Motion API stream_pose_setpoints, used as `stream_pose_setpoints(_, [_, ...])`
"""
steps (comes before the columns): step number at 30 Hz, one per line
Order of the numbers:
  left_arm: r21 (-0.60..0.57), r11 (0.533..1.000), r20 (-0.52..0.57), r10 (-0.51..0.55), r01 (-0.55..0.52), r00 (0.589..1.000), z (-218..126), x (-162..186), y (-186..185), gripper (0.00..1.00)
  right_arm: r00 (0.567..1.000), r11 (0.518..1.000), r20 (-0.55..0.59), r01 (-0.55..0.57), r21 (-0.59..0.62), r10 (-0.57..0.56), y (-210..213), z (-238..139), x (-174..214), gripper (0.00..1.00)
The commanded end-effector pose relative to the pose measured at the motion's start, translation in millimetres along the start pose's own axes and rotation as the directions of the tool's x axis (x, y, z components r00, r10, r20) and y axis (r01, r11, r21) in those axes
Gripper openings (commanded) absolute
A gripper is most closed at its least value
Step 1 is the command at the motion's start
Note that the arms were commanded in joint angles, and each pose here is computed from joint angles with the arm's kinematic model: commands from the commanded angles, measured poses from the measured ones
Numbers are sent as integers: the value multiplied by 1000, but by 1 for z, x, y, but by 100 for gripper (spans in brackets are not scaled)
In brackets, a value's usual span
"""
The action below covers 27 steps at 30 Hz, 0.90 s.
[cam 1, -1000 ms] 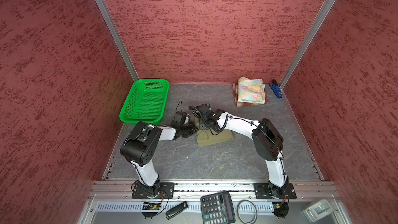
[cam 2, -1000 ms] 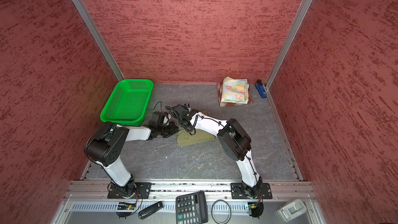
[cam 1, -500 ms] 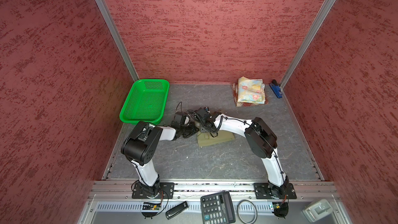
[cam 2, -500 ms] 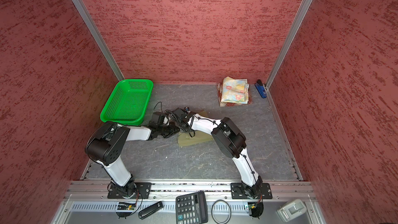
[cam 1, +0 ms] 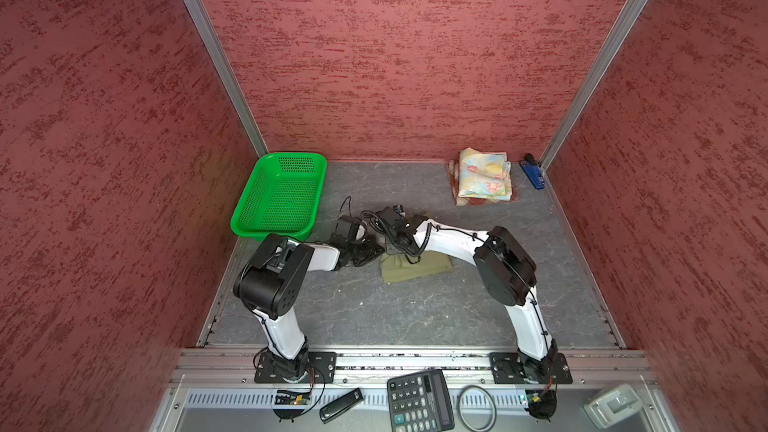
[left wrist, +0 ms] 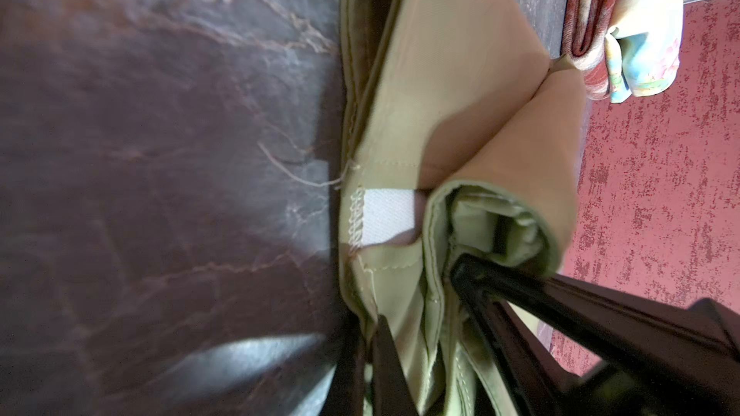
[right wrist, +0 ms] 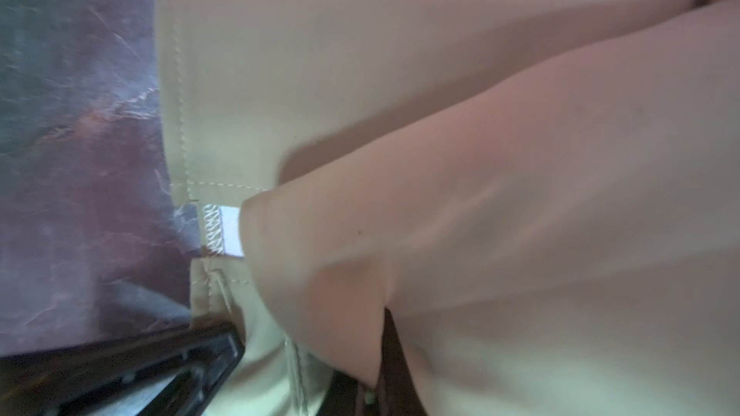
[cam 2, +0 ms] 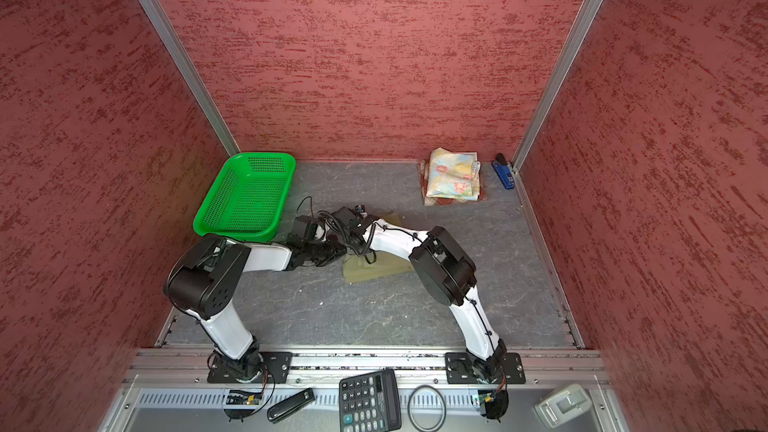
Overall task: Fold and stack the skirts
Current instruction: 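Press the folded layer down with the right gripper beside the left gripper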
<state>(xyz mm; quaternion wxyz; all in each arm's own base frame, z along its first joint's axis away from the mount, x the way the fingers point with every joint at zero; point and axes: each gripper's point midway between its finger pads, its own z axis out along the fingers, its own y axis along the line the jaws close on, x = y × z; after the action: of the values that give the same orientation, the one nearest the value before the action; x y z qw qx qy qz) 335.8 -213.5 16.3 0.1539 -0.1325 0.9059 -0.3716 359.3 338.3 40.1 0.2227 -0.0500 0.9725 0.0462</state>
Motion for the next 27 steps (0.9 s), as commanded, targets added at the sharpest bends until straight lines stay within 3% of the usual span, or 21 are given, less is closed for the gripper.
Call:
stream_pose_setpoints(1, [-193,977,-115,-112,89,987,4,44,59,0,996,996,83,-37,-77,43,7,-35,-26,0])
stream_pose_setpoints(11, [-191,978,-115,-110,87,987,5,44,59,0,993,976,74,-71,-204,88,24,-60,-31,0])
stream_pose_setpoints(27, [-184,979,-112,-105,83,988,3,44,57,0,997,958,-27,-77,-276,72,45,-34,-6,0])
